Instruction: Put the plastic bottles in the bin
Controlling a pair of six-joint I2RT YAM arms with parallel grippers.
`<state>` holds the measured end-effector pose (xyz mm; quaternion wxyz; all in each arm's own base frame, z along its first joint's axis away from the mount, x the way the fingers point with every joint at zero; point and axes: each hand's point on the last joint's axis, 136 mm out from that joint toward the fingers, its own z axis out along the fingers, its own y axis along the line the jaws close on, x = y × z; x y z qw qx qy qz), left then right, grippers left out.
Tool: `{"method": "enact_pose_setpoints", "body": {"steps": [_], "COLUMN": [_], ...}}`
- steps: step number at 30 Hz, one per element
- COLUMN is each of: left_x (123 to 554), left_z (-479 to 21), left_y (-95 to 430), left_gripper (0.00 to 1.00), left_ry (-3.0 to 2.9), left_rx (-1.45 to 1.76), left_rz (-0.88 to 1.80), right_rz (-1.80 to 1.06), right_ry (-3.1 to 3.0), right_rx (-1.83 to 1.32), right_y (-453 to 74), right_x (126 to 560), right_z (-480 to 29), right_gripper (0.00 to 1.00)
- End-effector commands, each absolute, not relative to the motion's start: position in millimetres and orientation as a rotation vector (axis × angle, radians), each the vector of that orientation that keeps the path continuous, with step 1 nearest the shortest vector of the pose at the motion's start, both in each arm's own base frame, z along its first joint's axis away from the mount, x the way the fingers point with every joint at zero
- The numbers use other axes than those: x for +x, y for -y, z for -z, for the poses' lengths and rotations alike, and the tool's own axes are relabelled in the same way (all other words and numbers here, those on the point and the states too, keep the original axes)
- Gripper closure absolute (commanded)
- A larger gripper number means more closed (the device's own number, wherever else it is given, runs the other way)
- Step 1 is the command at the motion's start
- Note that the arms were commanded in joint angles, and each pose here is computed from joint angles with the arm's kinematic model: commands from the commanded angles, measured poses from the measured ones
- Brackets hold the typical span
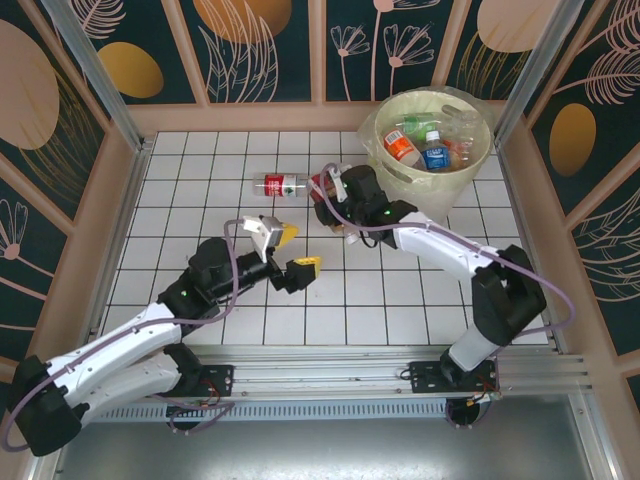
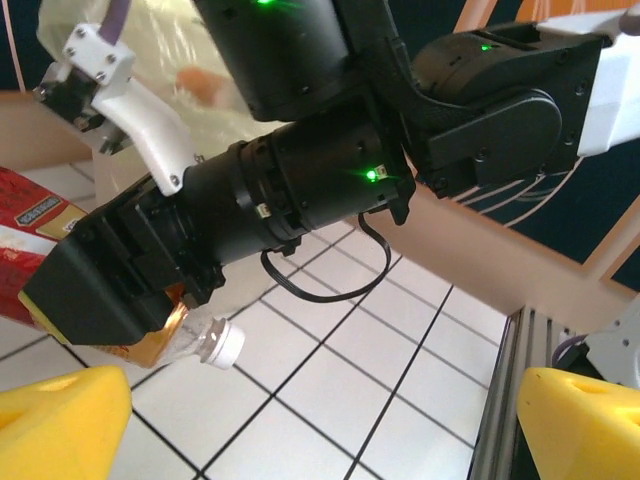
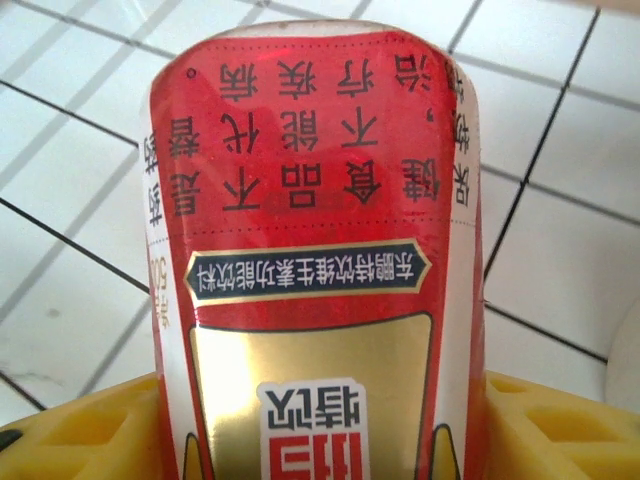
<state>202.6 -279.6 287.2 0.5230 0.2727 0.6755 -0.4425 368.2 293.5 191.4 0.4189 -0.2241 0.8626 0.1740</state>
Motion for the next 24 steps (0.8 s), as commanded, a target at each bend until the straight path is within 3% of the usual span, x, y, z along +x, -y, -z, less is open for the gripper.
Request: {"method": "enact_pose_setpoints", "body": {"steps": [1,9,15,24], "left_x": [199.2,196.0,196.2,199.1], "left_z": [-323.8,-362.2,-374.3,-370.4], "left_y": [273.0,263.0,266.9,272.1], "left_gripper": [0.01,0.01,0.01,0.01], "left_ry": [-1.497,-1.382,-1.368,-1.42], "left_rx": [0.597,0.52,0.53,0.557], "left_rz": [1.087,1.128,1.142,1.127], "right_rz": [-0.555,-0.642,-0.559,-0.421], "right_ry": [-2.052,-1.831,-1.711,-1.679], "right_rx": [-0.568,-0.531,-0.392,-0.243], "right_y": [-303.1,-293.5,-253.2,-167.7], "right_x": [358.9,348.3,364.5,410.6], "right_z": [-246.3,-350.4,-414.0,-443.8], "right_gripper": [0.37,0.38,0.38,0.38]}}
